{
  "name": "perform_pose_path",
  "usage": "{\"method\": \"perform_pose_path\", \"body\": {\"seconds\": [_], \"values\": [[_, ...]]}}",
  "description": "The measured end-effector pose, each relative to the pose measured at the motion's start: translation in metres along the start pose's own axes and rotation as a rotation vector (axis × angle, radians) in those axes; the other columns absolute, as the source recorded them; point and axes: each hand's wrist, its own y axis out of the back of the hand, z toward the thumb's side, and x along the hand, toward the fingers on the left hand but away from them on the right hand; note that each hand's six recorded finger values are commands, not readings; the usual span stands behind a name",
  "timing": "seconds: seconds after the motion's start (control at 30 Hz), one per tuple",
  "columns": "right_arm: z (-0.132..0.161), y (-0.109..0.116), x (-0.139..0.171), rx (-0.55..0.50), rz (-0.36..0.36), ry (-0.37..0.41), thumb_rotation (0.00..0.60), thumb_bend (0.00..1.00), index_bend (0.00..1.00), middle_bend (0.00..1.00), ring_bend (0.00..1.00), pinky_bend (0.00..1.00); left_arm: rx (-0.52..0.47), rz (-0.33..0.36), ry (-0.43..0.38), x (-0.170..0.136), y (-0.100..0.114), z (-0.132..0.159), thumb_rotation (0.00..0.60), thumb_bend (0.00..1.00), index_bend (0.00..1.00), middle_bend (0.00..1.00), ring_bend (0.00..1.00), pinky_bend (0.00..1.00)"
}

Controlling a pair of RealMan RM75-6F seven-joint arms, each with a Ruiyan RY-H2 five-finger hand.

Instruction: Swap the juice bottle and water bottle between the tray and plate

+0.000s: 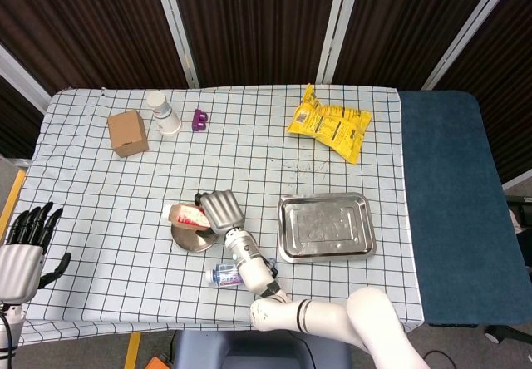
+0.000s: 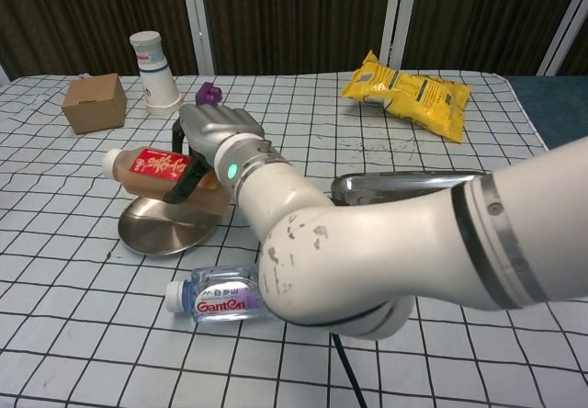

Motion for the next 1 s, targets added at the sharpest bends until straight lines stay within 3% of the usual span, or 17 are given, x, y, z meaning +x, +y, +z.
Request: {"method": "perform_pose_path", "body": {"seconds": [0.1,0.23,0.33,0.5,0.63,0.87,1.0], "values": [[0.010,-0.009,-0.005,-0.001,0.036,0.012,0.600,0.45,0.66,0.62,0.48,0.55,-0.002,-0.004,0.001,0.000,0.000,-0.001,0.600,0.35,0.00,0.00,0.00,0.08],[0.018,-0.019,-0.005,-0.011,0.079,0.031,0.600,0.45,0.39,0.41,0.31,0.45,-0.005,-0.020,0.000,0.002,-0.003,-0.001,0.600,0.35,0.00,0.00,0.00,0.08],[0.020,-0.026,-0.005,-0.028,0.115,0.025,0.600,0.45,0.25,0.31,0.25,0.40,-0.006,-0.016,-0.001,0.002,-0.002,-0.001,0.600,0.35,0.00,0.00,0.00,0.08],[0.016,-0.036,-0.005,-0.021,0.162,-0.002,0.600,0.41,0.15,0.20,0.16,0.35,-0.010,-0.026,-0.006,0.001,-0.004,0.001,0.600,0.35,0.00,0.00,0.00,0.08],[0.014,-0.038,-0.005,-0.014,0.190,0.001,0.600,0.29,0.09,0.14,0.10,0.32,-0.013,-0.022,-0.011,0.001,-0.002,0.002,0.600,0.35,0.00,0.00,0.00,0.08],[0.007,-0.011,0.009,-0.046,0.154,0.052,0.600,0.18,0.00,0.06,0.02,0.23,-0.019,0.007,-0.038,0.000,0.003,0.005,0.600,0.35,0.00,0.00,0.00,0.08],[-0.013,0.030,0.037,-0.076,0.073,0.110,0.600,0.18,0.00,0.06,0.01,0.17,-0.015,-0.013,-0.080,-0.001,-0.005,0.016,0.600,0.35,0.00,0.00,0.00,0.08]]}}
